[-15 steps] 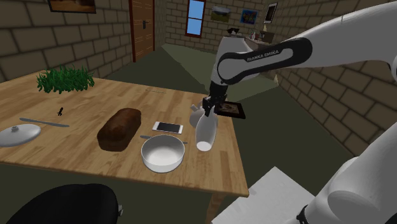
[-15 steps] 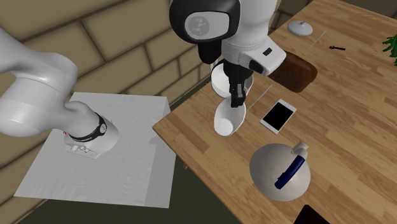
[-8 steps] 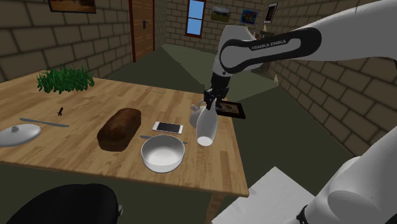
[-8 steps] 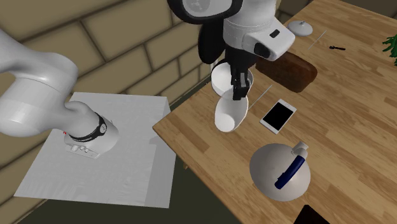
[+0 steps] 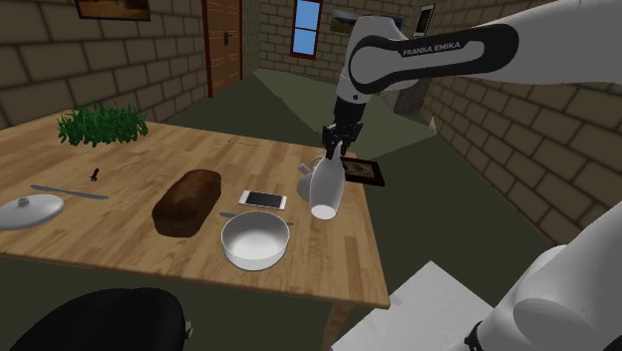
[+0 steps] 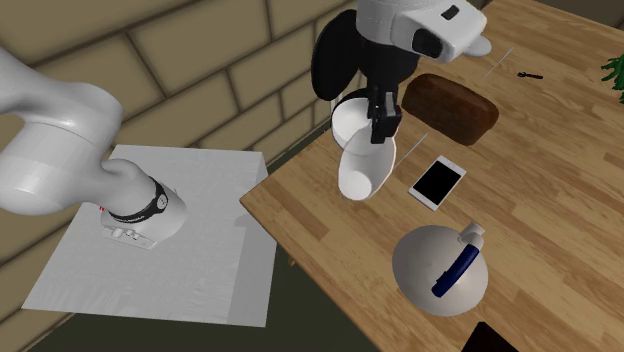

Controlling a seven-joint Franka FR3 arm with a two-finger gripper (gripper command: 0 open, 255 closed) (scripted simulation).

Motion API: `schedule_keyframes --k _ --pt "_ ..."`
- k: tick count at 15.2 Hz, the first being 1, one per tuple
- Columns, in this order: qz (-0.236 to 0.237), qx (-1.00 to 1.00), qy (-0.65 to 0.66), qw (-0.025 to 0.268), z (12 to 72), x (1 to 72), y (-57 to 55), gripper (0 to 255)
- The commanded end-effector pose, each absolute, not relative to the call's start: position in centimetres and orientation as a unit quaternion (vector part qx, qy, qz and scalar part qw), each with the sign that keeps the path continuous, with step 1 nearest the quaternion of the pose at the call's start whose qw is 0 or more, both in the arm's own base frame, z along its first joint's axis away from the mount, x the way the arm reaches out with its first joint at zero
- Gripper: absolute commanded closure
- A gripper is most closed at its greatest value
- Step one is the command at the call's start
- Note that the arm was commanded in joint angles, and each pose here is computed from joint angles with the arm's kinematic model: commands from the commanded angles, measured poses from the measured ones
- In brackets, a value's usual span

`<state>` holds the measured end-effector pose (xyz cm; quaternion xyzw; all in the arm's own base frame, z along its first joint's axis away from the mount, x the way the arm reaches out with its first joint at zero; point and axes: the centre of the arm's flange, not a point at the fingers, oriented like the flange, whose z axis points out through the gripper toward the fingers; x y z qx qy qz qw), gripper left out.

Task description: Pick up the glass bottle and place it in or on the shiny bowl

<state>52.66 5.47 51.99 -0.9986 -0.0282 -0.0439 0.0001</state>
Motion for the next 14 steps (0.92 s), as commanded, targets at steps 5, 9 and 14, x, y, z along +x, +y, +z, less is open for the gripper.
schedule_keyframes --k 5,9,14 --pt "-0.044 -0.999 -0.028 0.0 55.2 52.6 5.6 255" --pt "-0.044 -0.999 -0.028 0.0 57.3 52.6 5.6 255" --pt "-0.044 -0.999 -0.028 0.0 59.6 52.9 9.2 255"
